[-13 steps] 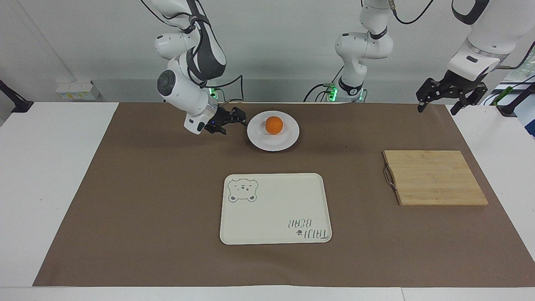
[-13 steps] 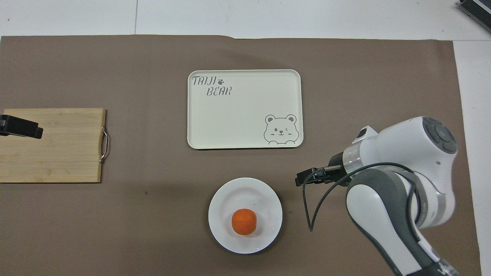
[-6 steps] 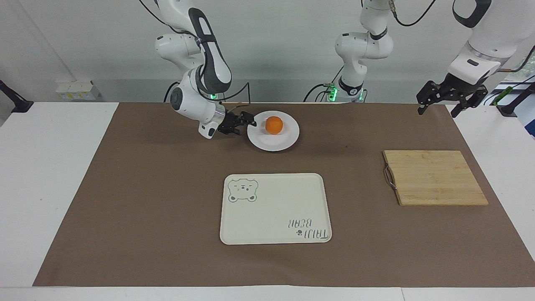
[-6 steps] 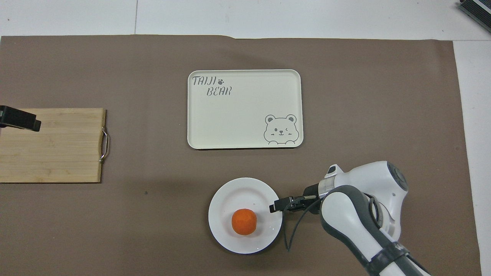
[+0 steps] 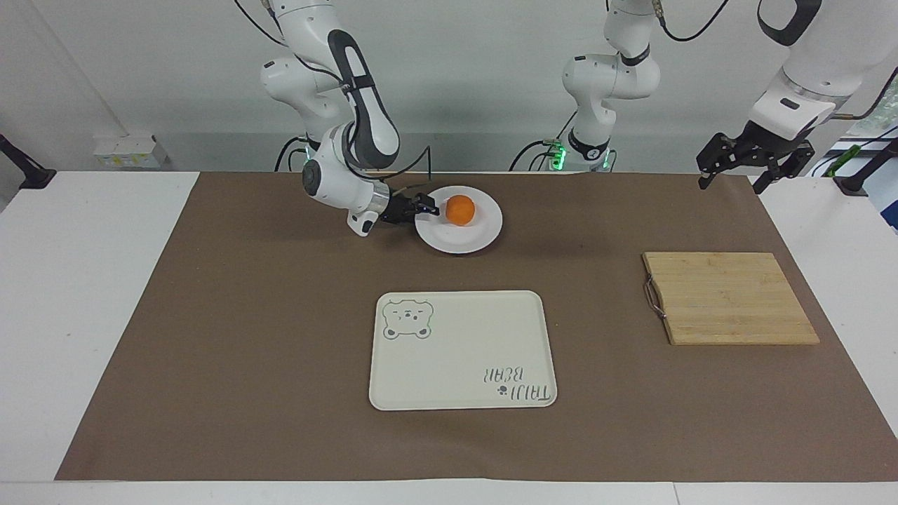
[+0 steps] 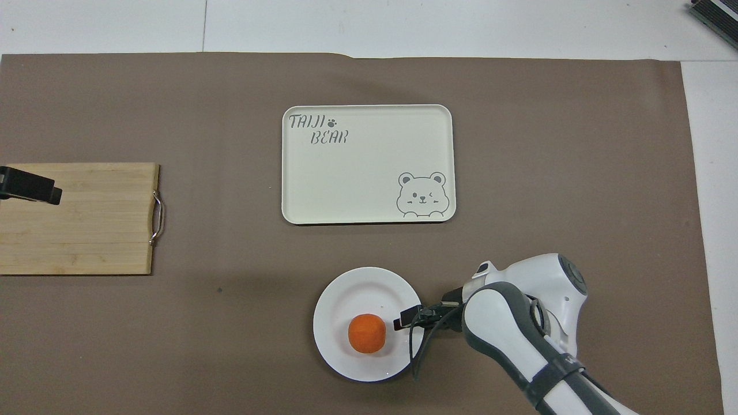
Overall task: Place orange and plate with both arms
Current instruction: 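Reach the right gripper to the plate rim nearest it, then grasp the plate rim and slide the plate onto the tray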
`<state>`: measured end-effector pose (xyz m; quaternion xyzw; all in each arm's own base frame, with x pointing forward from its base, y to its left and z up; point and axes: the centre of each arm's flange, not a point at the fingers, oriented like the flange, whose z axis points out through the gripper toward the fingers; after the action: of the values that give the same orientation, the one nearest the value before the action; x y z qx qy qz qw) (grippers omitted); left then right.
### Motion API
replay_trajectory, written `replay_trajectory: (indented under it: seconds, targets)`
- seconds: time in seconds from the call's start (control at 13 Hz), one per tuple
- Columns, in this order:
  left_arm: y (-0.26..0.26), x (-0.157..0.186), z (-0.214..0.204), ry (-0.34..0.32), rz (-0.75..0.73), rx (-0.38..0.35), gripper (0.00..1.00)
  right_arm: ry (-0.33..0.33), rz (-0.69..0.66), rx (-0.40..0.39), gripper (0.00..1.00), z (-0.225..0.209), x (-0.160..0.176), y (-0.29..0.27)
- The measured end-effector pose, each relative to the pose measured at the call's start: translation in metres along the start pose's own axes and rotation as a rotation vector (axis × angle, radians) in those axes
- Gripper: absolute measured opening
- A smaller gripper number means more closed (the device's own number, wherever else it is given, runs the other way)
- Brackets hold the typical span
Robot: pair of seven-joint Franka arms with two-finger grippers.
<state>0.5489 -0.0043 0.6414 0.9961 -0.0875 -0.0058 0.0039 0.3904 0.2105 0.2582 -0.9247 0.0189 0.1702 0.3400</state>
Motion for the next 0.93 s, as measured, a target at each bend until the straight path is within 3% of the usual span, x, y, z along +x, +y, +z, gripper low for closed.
replay_trajectory:
  seconds: [0.08, 0.15, 0.46, 0.69, 0.93]
  targets:
    - [0.000, 0.000, 0.000, 0.000, 0.000, 0.000, 1.00, 0.002, -0.001, -0.008, 0.65, 0.004, -0.001, 0.000]
    - [0.000, 0.000, 0.000, 0.000, 0.000, 0.000, 1.00, 0.004, -0.002, -0.015, 0.56, 0.007, -0.001, 0.000]
    - [0.001, 0.000, 0.000, 0.000, 0.001, 0.000, 1.00, -0.001, 0.016, -0.021, 0.07, 0.014, -0.004, 0.000]
    - [0.001, 0.000, 0.000, -0.001, 0.001, 0.000, 1.00, -0.002, 0.017, -0.019, 0.07, 0.014, -0.005, 0.000]
    - [0.001, 0.000, 0.000, 0.000, 0.001, 0.000, 1.00, 0.004, 0.010, 0.066, 0.07, 0.017, -0.005, -0.002]
